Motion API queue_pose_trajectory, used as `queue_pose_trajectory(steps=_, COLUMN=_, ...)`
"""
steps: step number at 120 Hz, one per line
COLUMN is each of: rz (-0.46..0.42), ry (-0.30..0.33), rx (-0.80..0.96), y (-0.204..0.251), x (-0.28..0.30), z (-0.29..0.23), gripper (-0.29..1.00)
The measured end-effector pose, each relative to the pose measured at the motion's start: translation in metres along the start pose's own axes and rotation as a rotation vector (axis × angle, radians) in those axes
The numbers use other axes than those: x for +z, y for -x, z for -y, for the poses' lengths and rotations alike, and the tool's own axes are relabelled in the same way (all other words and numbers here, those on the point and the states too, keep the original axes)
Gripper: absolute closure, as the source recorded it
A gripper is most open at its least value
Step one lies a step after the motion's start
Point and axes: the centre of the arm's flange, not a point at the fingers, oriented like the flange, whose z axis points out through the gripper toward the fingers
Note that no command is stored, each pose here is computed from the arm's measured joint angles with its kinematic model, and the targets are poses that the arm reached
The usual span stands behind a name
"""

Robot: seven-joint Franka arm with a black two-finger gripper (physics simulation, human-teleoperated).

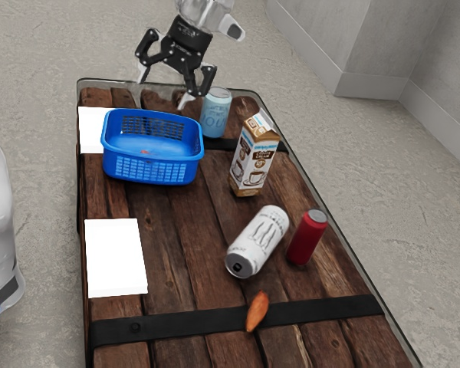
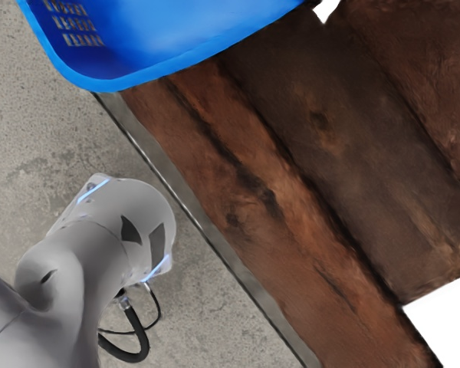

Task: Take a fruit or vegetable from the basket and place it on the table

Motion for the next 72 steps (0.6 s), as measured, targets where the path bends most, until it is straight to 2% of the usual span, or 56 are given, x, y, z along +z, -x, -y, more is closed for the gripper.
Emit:
queue_pose_trajectory(steps=10, rz=-0.051, ry=0.089, rx=-0.164, y=0.003, x=-0.009, z=-0.014, gripper=0.00)
queue_pose_trajectory(steps=25, rz=-0.042, ry=0.202, rx=-0.373, y=0.007, x=-0.022, z=-0.022, gripper=0.00)
queue_pose_trajectory(steps=42, rz=-0.039, ry=0.227, rx=-0.624, y=-0.027, x=-0.024, z=-0.007, gripper=0.00)
queue_pose_trajectory(steps=55, rz=-0.043, ry=0.217, rx=-0.788, y=-0.048, x=0.039, z=0.029, gripper=0.00)
queue_pose_trajectory(steps=72, rz=-0.021, ry=0.294, rx=-0.926, y=-0.098, x=0.092, z=0.074, gripper=0.00)
